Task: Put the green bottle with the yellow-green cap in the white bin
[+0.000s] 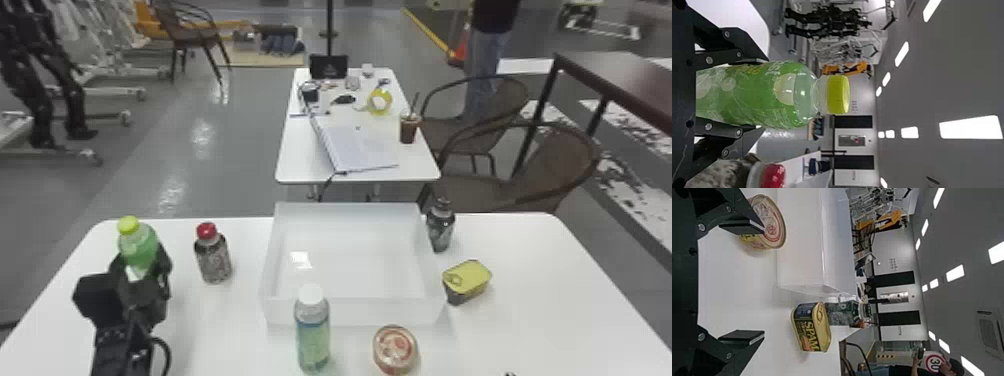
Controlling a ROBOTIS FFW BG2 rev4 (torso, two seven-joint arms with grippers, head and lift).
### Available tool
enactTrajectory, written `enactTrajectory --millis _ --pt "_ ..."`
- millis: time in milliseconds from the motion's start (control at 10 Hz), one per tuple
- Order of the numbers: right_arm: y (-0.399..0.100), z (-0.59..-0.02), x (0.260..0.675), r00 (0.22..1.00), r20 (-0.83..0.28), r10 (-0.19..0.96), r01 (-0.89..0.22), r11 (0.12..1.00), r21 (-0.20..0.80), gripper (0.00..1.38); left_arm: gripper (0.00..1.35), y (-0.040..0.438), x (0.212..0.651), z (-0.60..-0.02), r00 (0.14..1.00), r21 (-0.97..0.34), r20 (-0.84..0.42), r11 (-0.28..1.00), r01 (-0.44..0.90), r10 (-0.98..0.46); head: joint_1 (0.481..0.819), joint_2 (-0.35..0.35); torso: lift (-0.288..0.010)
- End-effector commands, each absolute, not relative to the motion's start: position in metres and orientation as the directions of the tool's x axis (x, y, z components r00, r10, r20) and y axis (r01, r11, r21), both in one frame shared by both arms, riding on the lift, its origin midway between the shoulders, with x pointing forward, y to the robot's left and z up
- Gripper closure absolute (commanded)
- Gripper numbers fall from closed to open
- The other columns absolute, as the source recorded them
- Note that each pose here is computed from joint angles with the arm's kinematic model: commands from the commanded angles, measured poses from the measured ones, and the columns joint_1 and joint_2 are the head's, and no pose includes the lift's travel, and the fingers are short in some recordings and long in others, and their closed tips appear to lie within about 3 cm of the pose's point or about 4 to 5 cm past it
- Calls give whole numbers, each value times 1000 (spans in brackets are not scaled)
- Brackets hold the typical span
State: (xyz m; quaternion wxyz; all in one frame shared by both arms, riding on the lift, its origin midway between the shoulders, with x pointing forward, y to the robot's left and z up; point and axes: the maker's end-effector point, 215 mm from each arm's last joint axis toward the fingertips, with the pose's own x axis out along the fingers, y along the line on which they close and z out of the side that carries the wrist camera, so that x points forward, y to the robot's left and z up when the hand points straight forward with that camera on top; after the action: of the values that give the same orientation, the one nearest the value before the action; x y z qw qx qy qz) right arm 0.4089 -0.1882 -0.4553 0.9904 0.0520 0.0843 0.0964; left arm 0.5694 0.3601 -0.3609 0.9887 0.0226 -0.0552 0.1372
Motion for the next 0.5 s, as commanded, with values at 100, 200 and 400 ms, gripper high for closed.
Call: enactTrajectory --millis 100,200,400 --pt "-188 -456 409 967 -157 199 -180 976 123 337 932 295 569 -273 957 74 271 989 -131 106 549 0 -100" --pt "-187 -455 410 967 -156 200 -181 975 125 337 932 259 575 -260 962 80 273 996 -32 10 549 0 -100" --pt "-186 -457 410 966 -158 204 -185 974 128 338 932 175 583 -255 947 111 245 976 187 -210 549 0 -100"
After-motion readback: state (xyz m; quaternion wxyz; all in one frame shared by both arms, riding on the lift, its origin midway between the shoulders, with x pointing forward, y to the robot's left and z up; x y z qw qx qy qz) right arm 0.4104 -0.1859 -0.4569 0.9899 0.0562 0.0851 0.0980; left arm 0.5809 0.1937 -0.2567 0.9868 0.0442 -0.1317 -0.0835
